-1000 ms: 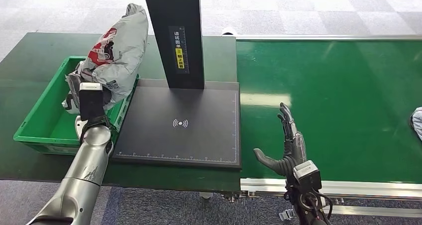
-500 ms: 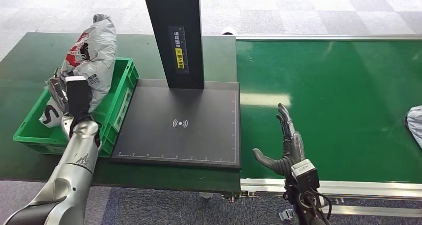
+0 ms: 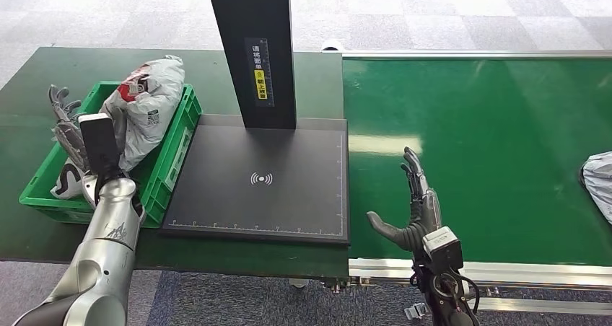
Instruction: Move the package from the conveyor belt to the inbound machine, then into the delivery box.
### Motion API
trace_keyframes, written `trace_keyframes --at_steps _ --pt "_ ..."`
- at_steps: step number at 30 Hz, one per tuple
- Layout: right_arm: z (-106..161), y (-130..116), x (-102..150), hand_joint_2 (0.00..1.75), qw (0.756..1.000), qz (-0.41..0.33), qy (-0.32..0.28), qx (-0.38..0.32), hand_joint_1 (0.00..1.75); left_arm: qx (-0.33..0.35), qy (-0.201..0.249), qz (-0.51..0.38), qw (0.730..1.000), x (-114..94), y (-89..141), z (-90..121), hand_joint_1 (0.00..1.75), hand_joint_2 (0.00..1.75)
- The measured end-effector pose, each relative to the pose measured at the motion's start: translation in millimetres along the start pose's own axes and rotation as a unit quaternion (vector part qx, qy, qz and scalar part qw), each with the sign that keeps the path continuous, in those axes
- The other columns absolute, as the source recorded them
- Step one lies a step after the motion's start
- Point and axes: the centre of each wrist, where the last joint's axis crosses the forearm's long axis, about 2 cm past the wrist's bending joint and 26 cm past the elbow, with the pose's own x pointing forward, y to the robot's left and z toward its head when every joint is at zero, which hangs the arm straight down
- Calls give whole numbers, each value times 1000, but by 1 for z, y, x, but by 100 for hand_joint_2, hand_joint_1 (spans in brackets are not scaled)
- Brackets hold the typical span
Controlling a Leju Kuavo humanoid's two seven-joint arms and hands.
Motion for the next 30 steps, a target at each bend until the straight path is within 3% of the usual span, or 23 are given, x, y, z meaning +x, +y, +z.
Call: trace_keyframes --at_steps 13,21,30 --pt "-1 -2 0 175 1000 -5 -1 -12 0 39 -10 25 999 8 7 -5 0 175" --pt "-1 -5 0 175 1000 -3 -1 -16 0 122 -74 71 987 40 31 -15 0 175" --pt "1 -8 -1 175 1000 -2 0 -24 0 161 -123 110 973 69 47 -15 0 175"
